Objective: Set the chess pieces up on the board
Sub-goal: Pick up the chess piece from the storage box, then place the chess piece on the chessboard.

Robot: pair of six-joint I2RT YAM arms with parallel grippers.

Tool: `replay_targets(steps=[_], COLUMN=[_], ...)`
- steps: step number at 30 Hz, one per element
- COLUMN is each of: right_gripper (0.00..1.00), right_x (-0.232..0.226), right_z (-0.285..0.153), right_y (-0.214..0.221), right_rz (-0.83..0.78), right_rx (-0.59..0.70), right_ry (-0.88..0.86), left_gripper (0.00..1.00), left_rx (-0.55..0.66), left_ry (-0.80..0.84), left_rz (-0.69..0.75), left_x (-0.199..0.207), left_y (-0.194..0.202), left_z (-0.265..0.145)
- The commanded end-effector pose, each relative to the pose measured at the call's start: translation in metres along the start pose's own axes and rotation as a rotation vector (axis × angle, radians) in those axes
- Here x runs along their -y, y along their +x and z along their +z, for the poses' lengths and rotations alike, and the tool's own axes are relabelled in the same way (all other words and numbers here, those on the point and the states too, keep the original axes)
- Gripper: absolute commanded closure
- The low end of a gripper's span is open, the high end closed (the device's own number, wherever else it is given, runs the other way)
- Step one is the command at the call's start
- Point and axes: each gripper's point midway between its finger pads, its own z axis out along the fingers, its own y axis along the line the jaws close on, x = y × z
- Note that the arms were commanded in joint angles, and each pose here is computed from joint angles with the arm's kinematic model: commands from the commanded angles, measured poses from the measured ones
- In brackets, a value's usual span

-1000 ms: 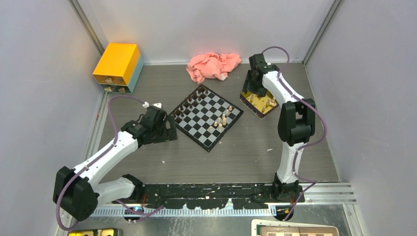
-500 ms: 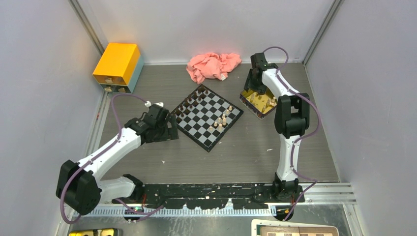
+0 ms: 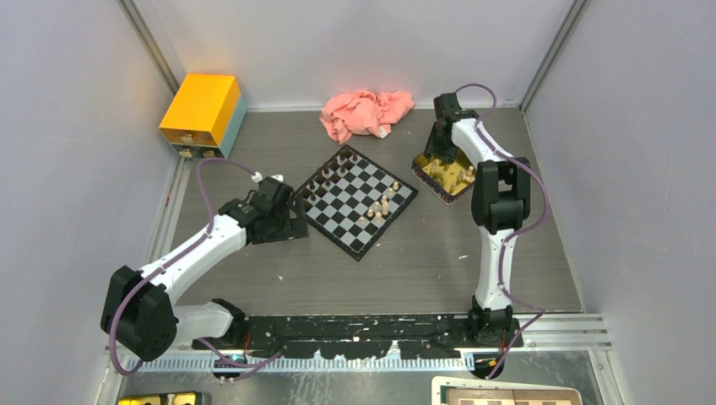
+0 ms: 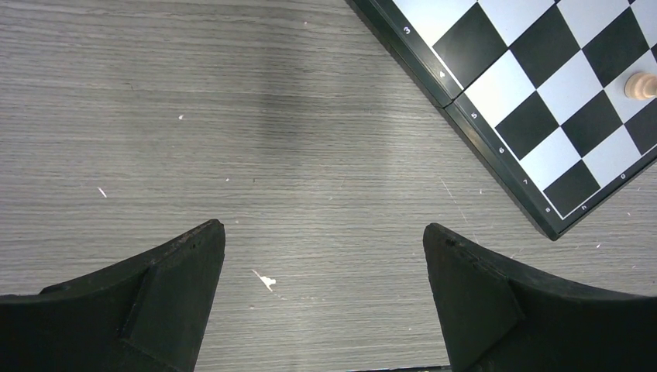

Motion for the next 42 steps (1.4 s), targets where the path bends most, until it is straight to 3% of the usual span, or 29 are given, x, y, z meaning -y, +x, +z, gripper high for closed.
replay_targets(steps=[1, 6, 19, 33, 42], right_gripper=[0.55, 0.63, 0.99, 0.99, 0.99], right_x=[-0.011, -0.011, -0.009, -0.021, -0.065], right_z=[-0.006, -0.003, -0.018, -0.114, -0.185], right_y=[-0.023, -0.019, -0.026, -0.039, 0.03], right_rz=[0.014, 0.015, 0.014, -0.035, -0.227], right_rx=[0.061, 0.049, 0.078, 0.214, 0.186], right_ry=[-0.045, -0.048, -0.045, -0.104, -0.197], left_gripper=[0.0, 0.0, 0.0, 0.0, 0.0], left_rx=[0.066, 0.062, 0.064, 0.098, 0.119], left_ry=[0.031, 0.03, 0.031, 0.064, 0.086], left_rz=[-0.003, -0.001, -0.002, 0.004, 0.009], left_x=[0.012, 0.011, 0.009, 0.009, 0.008], left_y=[-0.022, -0.02, -0.018, -0.021, -0.02], left_z=[-0.005, -0.004, -0.006, -0.02, -0.03])
